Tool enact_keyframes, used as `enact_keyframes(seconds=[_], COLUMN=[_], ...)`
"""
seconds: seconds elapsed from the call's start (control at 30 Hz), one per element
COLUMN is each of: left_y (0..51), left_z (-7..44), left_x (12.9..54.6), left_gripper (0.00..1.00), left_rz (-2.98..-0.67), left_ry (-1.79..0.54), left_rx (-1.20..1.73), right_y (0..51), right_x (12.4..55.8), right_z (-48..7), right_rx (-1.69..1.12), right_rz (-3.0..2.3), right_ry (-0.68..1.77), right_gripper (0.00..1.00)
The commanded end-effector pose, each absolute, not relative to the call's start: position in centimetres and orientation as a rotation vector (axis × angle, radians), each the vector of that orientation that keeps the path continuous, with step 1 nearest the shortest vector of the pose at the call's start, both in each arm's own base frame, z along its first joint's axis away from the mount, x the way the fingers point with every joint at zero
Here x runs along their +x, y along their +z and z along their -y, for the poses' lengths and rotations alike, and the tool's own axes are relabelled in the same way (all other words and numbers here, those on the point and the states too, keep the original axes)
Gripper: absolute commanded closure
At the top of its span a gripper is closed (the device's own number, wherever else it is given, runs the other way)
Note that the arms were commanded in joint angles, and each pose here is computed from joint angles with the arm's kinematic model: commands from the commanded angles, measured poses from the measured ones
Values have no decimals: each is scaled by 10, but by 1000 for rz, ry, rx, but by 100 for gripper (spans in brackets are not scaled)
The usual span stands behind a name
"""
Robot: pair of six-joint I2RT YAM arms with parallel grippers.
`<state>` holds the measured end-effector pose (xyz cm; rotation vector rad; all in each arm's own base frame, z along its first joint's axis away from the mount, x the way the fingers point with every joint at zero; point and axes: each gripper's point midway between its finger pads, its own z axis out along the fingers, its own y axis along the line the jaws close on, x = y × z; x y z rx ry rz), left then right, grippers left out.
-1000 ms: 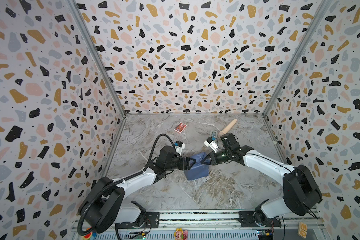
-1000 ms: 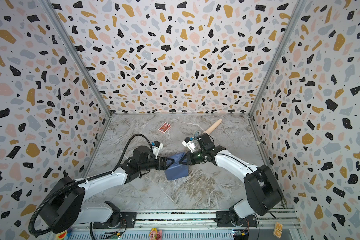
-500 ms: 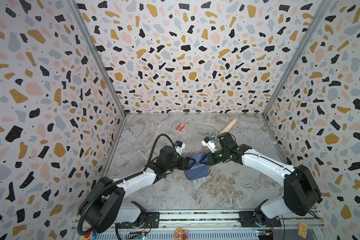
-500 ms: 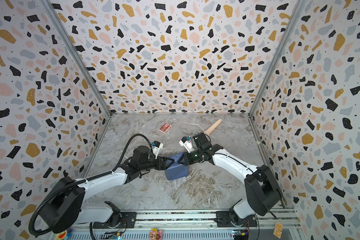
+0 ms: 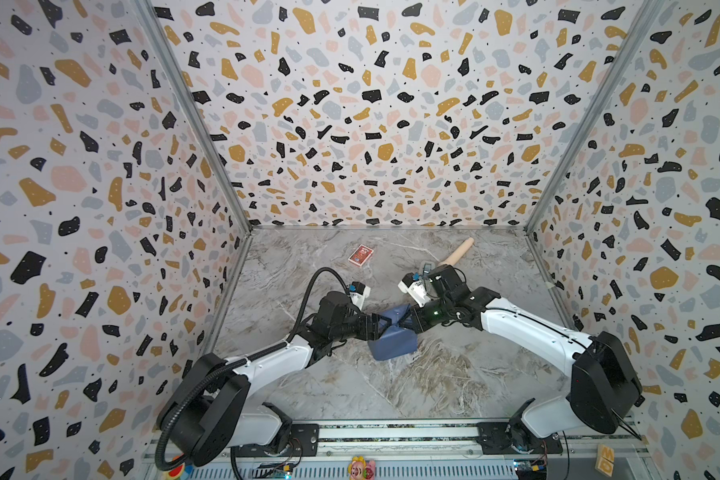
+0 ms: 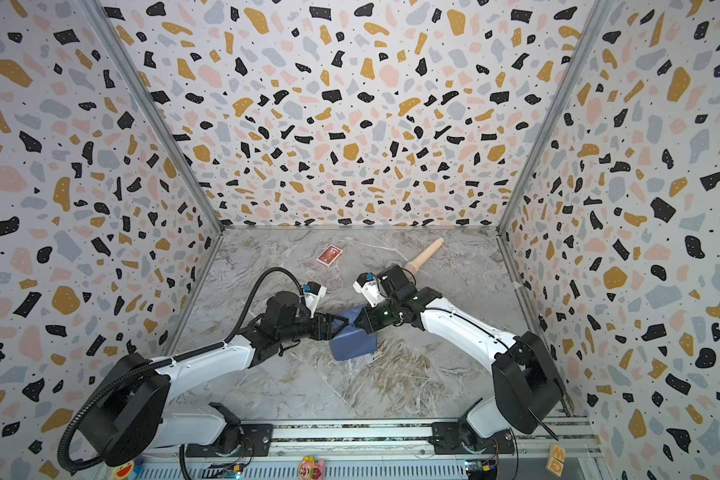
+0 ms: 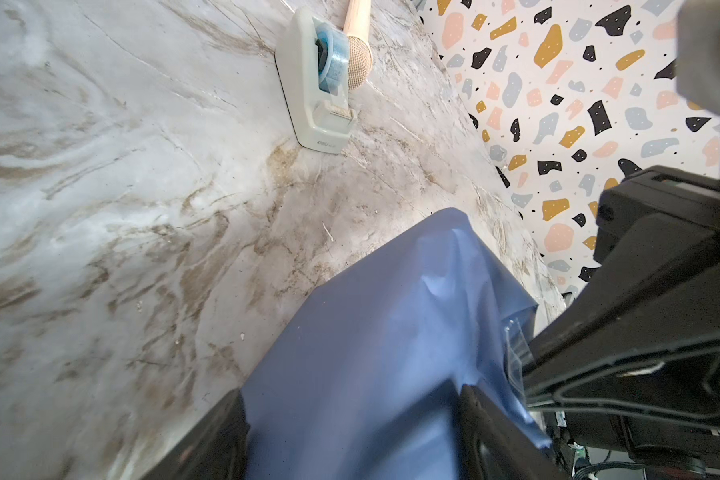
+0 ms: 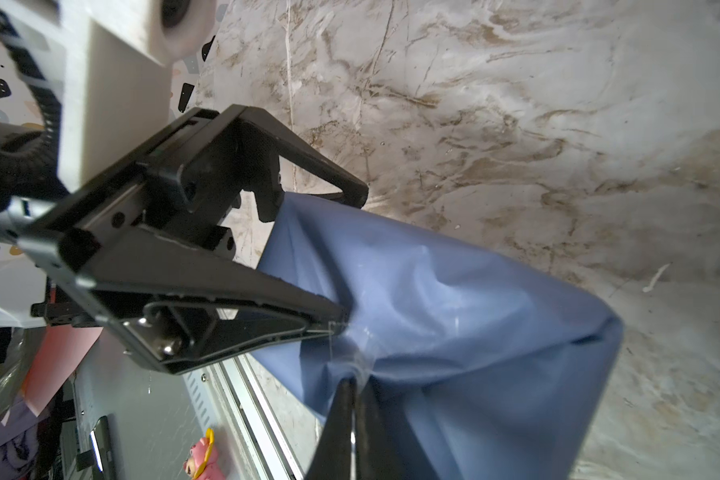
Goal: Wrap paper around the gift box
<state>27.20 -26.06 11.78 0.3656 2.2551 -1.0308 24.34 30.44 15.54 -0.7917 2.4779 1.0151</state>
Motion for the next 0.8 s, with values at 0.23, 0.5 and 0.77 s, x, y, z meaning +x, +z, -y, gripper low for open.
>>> enact_keyframes(seconds=[0.23,0.5,0.77], left_y=[57,57,58], left_z=[237,237,237], left_x=[247,247,247], left_gripper=[23,23,23], left_rz=[-2509,-2508,-2506], left_ry=[-899,-900,-900], left_rx=[340,340,340], right_y=[168,185,199], right_x=[249,250,240], right_z=[-296,-295,-292], right_rx=[-809,-815,-814], right_rz=[-2475,-2438,-2379], right_ry=[917,919,960], right_gripper=[85,77,76])
